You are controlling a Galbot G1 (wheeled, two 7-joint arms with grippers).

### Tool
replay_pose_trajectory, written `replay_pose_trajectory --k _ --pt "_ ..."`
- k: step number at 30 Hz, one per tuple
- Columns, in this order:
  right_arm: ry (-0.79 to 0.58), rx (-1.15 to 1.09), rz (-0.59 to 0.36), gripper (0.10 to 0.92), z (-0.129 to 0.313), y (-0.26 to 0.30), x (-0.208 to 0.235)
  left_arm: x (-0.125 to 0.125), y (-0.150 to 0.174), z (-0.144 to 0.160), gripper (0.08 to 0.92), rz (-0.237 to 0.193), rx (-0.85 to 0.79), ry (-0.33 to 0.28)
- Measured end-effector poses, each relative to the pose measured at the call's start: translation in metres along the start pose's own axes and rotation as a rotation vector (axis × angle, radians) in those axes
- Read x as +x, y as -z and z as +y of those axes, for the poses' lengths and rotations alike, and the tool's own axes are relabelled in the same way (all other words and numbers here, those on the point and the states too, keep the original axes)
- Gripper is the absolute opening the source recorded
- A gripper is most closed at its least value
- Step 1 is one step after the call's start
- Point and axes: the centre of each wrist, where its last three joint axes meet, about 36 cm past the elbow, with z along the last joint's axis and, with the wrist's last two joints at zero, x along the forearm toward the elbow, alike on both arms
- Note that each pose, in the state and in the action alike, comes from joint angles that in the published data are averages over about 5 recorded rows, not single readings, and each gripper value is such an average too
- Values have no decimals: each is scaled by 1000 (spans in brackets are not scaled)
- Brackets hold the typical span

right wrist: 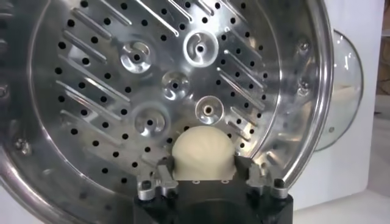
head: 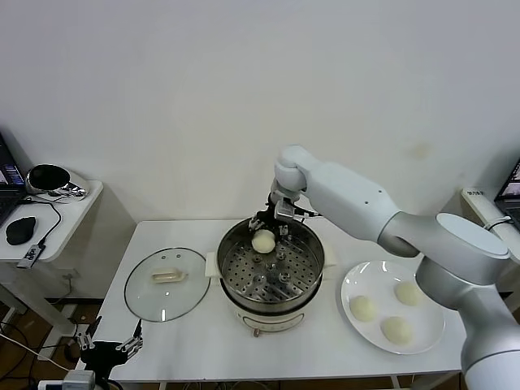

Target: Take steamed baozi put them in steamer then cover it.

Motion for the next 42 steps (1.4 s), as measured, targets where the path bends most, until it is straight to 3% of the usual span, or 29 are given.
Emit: replay_pose_trajectory --k 12,26,33,42 --pt "-47 -195 53 823 16 8 69 1 3 1 823 -7 -4 -4" --pt "-102 -851 131 823 141 30 158 -6 5 0 823 -6 3 -44" --pt "-58 -1144 166 823 197 58 162 -7 6 -1 823 -5 5 -58" --pt "3 -1328 179 823 229 83 134 -6 4 -4 823 4 13 -65"
